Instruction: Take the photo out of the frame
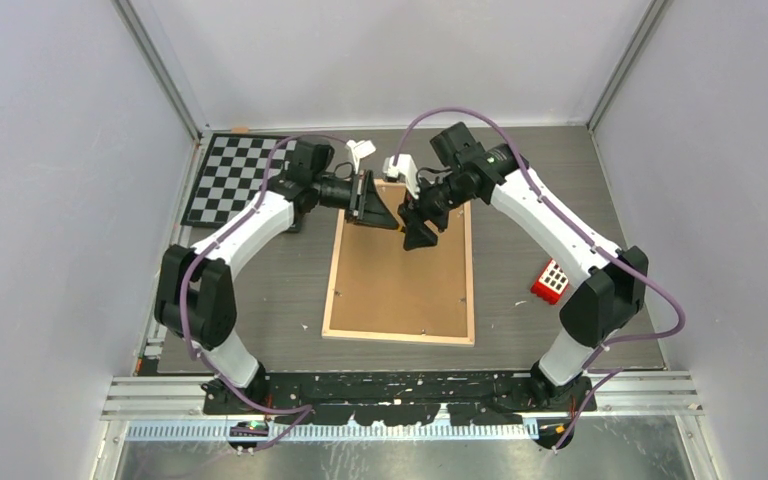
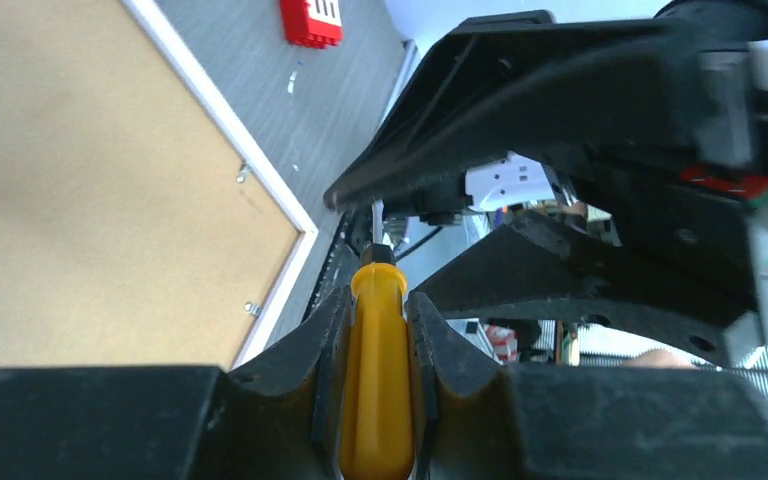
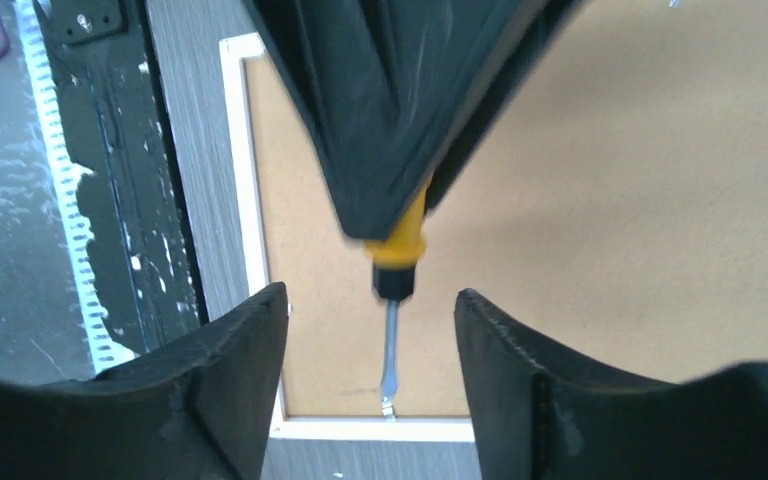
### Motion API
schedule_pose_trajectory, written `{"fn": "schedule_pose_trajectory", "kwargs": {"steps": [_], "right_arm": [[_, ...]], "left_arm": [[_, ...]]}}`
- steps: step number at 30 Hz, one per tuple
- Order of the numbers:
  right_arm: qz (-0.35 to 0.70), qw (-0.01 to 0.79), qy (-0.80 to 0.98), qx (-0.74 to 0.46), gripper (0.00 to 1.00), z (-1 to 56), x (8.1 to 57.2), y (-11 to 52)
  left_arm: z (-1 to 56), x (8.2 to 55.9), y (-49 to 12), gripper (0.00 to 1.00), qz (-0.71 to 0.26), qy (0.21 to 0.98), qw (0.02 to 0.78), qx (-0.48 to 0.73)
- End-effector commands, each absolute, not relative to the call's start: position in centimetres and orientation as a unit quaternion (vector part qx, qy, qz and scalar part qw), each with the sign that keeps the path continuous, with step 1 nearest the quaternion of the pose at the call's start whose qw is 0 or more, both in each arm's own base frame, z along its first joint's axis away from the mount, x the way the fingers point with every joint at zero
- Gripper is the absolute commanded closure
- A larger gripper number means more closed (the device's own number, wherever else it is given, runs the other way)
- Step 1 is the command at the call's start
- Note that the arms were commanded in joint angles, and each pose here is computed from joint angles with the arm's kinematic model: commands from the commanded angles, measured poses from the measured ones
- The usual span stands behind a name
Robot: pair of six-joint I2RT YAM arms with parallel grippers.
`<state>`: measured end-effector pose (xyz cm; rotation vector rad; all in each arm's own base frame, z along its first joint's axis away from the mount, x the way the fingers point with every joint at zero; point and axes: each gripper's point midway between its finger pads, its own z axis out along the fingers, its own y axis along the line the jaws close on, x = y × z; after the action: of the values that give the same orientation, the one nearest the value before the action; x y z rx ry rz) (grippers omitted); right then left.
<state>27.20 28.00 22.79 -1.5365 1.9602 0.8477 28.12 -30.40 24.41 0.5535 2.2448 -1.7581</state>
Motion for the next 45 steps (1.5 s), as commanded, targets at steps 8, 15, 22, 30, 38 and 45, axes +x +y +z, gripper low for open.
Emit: {"fn": "schedule_pose_trajectory", "kwargs": {"steps": [8, 15, 22, 30, 38, 45], "right_arm": [[0.253, 0.25, 0.842, -0.407, 0.21, 17.6, 26.8, 22.0], [0.19, 0.21, 0.941, -0.187, 0.18, 12.1, 30.8, 14.7], [0.188, 0.192, 0.96, -0.079, 0.24, 9.1, 33.3, 12.2], [0.186, 0.168, 0.968, -0.025, 0.3, 5.9, 34.7, 12.6], [0.147, 0.148, 0.978, -0.001, 0.41, 2.7, 35.5, 11.8], [0.107, 0.141, 0.984, 0.019, 0.75, 0.5, 38.8, 10.7]], "left_arm": [[23.1, 31.4, -21.5, 1.0, -0.461, 0.837, 0.251, 0.154], [20.2, 30.0, -18.3, 1.0, -0.358, 0.872, 0.271, 0.195], [20.4, 30.9, -17.4, 1.0, -0.319, 0.87, 0.307, 0.218], [19.4, 30.0, -17.1, 1.0, -0.281, 0.866, 0.296, 0.289], [17.2, 25.3, -15.3, 1.0, -0.244, 0.853, 0.236, 0.395], [16.9, 24.4, -14.5, 1.0, -0.23, 0.856, 0.231, 0.402]]}}
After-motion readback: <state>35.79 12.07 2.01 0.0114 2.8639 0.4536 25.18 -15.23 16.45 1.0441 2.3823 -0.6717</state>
